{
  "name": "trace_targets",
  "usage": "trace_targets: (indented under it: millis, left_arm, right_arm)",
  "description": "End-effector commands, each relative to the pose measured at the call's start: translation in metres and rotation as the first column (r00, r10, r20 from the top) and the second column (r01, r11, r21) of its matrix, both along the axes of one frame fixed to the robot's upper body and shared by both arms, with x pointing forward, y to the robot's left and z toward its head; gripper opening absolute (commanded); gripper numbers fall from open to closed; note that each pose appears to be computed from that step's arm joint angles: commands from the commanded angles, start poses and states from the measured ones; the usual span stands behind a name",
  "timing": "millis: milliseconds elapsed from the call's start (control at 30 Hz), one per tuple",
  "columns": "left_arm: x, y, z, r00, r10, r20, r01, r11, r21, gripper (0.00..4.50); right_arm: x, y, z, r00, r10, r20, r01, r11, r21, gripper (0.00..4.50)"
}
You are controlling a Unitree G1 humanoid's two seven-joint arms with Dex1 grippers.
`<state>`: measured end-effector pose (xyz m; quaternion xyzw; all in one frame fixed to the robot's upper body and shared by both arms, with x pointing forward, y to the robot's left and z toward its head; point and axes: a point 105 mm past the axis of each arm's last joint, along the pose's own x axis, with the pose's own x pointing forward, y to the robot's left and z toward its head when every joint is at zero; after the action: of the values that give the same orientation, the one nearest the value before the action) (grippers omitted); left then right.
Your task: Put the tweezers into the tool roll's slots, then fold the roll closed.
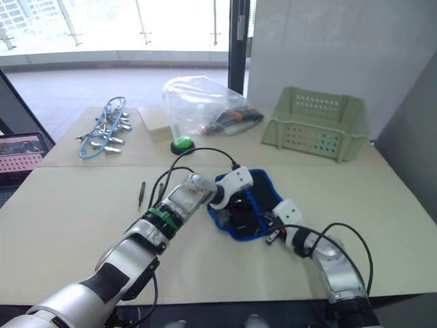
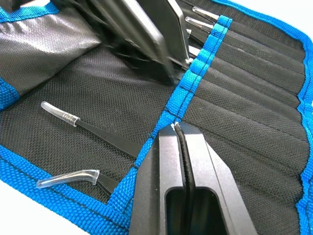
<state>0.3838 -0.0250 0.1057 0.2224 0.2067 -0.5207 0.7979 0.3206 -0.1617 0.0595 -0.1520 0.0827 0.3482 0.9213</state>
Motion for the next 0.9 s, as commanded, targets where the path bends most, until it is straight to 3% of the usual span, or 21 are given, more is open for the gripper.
trace_targets:
  millis: [33,167,300,400,467,500,567,667,767,833,900]
  left_arm:
    - [-0.005,0.016,0.029,1.000,0.022,0.010,-0.021,0.996,-0.088,3.05]
    - [-0.002,0.048,0.055,0.990,0.130,0.053,-0.117,0.972,-0.203,4.40]
    - [0.011,0.110,0.077,0.940,0.316,0.126,-0.265,0.913,-0.309,4.48]
    - [0.009,0.144,0.087,0.899,0.399,0.179,-0.317,0.876,-0.362,4.48]
    - [0.002,0.180,0.097,0.838,0.498,0.224,-0.366,0.816,-0.447,4.48]
    - [-0.003,0.201,0.097,0.798,0.552,0.242,-0.395,0.783,-0.481,4.48]
    - [-0.012,0.236,0.089,0.710,0.627,0.320,-0.470,0.761,-0.448,4.48]
    - [-0.041,0.265,0.076,0.669,0.694,0.267,-0.517,0.692,-0.504,4.48]
    - [-0.068,0.287,0.060,0.601,0.750,0.276,-0.590,0.649,-0.480,4.48]
    - [-0.090,0.305,0.048,0.512,0.819,0.259,-0.654,0.567,-0.501,4.48]
    - [-0.114,0.310,0.032,0.481,0.847,0.228,-0.688,0.525,-0.501,4.48]
  right_arm:
    - [-0.020,0.010,-0.050,0.980,0.044,-0.195,-0.052,0.998,-0.035,0.00]
    - [-0.017,0.014,-0.050,0.979,0.056,-0.198,-0.064,0.997,-0.034,0.00]
    - [-0.016,0.019,-0.051,0.975,0.080,-0.207,-0.088,0.996,-0.033,0.00]
    - [-0.015,0.021,-0.052,0.973,0.098,-0.210,-0.107,0.994,-0.035,0.00]
    - [-0.012,0.023,-0.048,0.975,0.115,-0.188,-0.125,0.991,-0.042,0.00]
    - [-0.010,0.025,-0.045,0.976,0.125,-0.180,-0.133,0.990,-0.037,0.00]
    - [-0.009,0.026,-0.044,0.975,0.137,-0.177,-0.147,0.988,-0.040,0.00]
    - [-0.011,0.025,-0.049,0.969,0.154,-0.195,-0.167,0.985,-0.051,0.00]
    - [-0.012,0.024,-0.053,0.964,0.164,-0.207,-0.179,0.982,-0.054,0.00]
    - [-0.013,0.025,-0.055,0.961,0.175,-0.215,-0.190,0.980,-0.053,0.00]
    - [-0.012,0.031,-0.058,0.956,0.191,-0.223,-0.206,0.977,-0.046,0.00]
